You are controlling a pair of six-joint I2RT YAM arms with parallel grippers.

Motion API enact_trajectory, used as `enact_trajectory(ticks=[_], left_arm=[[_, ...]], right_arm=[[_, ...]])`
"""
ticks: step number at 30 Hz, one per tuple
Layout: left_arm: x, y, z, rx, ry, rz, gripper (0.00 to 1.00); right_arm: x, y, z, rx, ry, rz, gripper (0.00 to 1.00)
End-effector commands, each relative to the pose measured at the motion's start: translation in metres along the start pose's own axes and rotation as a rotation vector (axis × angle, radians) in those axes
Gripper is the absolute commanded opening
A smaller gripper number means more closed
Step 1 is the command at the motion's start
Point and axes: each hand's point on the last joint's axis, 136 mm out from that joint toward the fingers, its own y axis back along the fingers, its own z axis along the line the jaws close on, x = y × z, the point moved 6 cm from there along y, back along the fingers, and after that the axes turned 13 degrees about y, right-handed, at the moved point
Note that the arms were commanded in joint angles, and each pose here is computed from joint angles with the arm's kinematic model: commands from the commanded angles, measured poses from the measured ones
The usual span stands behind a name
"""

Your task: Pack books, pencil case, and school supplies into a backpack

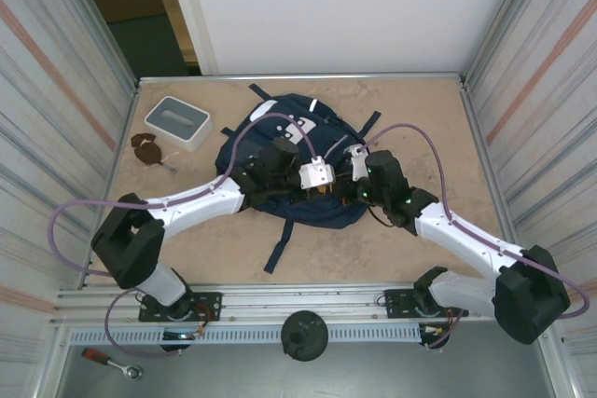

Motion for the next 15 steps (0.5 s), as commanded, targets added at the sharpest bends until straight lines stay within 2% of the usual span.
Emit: enact_trajectory(ticks=[1,2,7,8,12,15], left_arm=[[-0.004,0.006,0.015,-0.044,0.014,0.007,0.07],[-0.006,0.013,0.016,-0.023,0.011,-0.022,0.0],[0.008,0.056,-0.002,0.188,-0.085,-0.276,0.0],[0.012,0.062,-0.002,0.205,-0.085,-0.299,0.0],[0.03,0.079,0.012,0.247,-0.015,-0.311,0.0],[0.047,0.082,0.03,0.189,0.052,-0.276,0.0]], right_arm=[[-0.016,0.013,0.004,0.012,0.022,-0.081,0.0],[-0.011,0.012,-0.003,0.05,0.024,-0.057,0.0],[0.01,0.017,-0.057,0.258,-0.066,0.061,0.0],[0.011,0.017,-0.064,0.294,-0.073,0.075,0.0],[0.009,0.015,-0.088,0.383,-0.103,0.105,0.0],[0.0,0.006,-0.089,0.338,-0.088,0.088,0.0]])
